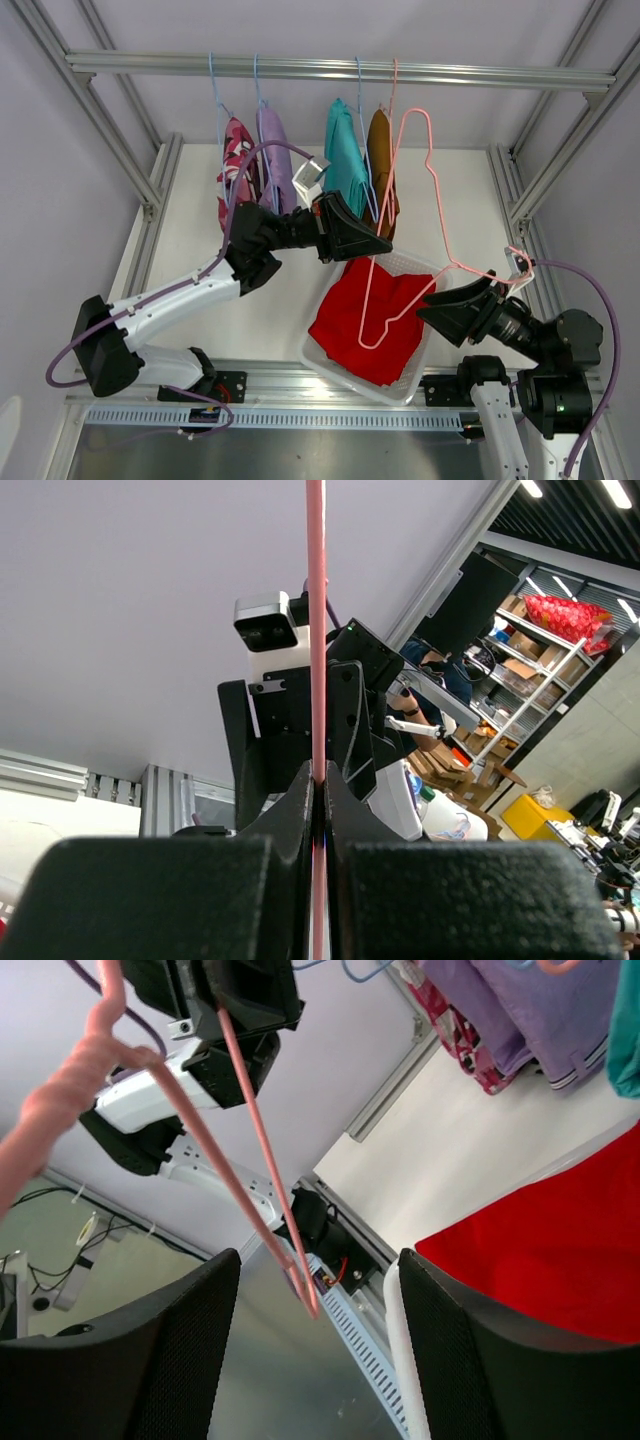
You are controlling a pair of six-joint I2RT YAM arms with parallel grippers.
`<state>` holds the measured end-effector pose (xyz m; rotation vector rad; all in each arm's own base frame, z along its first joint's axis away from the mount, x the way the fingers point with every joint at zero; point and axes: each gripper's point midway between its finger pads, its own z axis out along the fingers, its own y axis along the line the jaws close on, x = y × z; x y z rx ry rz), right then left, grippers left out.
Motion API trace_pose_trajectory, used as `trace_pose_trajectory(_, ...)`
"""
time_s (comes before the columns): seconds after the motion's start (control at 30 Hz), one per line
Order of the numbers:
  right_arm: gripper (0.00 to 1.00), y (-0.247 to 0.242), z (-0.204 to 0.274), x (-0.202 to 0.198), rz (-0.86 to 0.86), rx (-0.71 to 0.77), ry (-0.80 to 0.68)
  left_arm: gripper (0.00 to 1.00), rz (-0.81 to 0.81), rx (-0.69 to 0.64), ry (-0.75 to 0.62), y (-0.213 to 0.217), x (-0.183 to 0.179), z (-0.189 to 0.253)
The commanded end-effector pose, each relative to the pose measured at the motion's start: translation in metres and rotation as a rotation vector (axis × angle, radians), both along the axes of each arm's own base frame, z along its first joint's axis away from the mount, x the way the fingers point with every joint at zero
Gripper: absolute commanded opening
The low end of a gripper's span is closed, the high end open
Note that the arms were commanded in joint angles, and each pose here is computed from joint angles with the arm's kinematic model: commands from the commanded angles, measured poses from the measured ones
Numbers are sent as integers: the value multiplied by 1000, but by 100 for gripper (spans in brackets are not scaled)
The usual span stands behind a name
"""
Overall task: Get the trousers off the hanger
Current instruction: Place the hanger at the clothesline.
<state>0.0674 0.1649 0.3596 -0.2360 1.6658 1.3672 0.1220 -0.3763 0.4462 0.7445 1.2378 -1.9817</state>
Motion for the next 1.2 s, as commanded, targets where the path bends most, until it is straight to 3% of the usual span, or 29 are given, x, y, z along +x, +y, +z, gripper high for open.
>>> trace_pose_trajectory(0.0,70,-4,-6,18,-61,-1,44,1,19,-51,-54,15,-8,20)
trace_pose_trajectory(0.3,81,-21,-52,66,-234,-39,216,1,33,-32,-87,34,-23,38)
trace_pose_trajectory(0.53,92,-22,-88,98,-248,-48,344,0,41,-1,-112,42,-31,45)
trace_pose_trajectory(0.77,94,-30,-122,112,-299,-114,426,0,64,29,-132,47,-33,49)
trace_pose_trajectory(0.87,93,-33,-114,107,-312,-132,371,0,73,43,-129,48,-33,47)
trace_pose_trajectory(1.17,91,-14,-11,28,-168,54,-152,0,152,23,-86,54,-24,55)
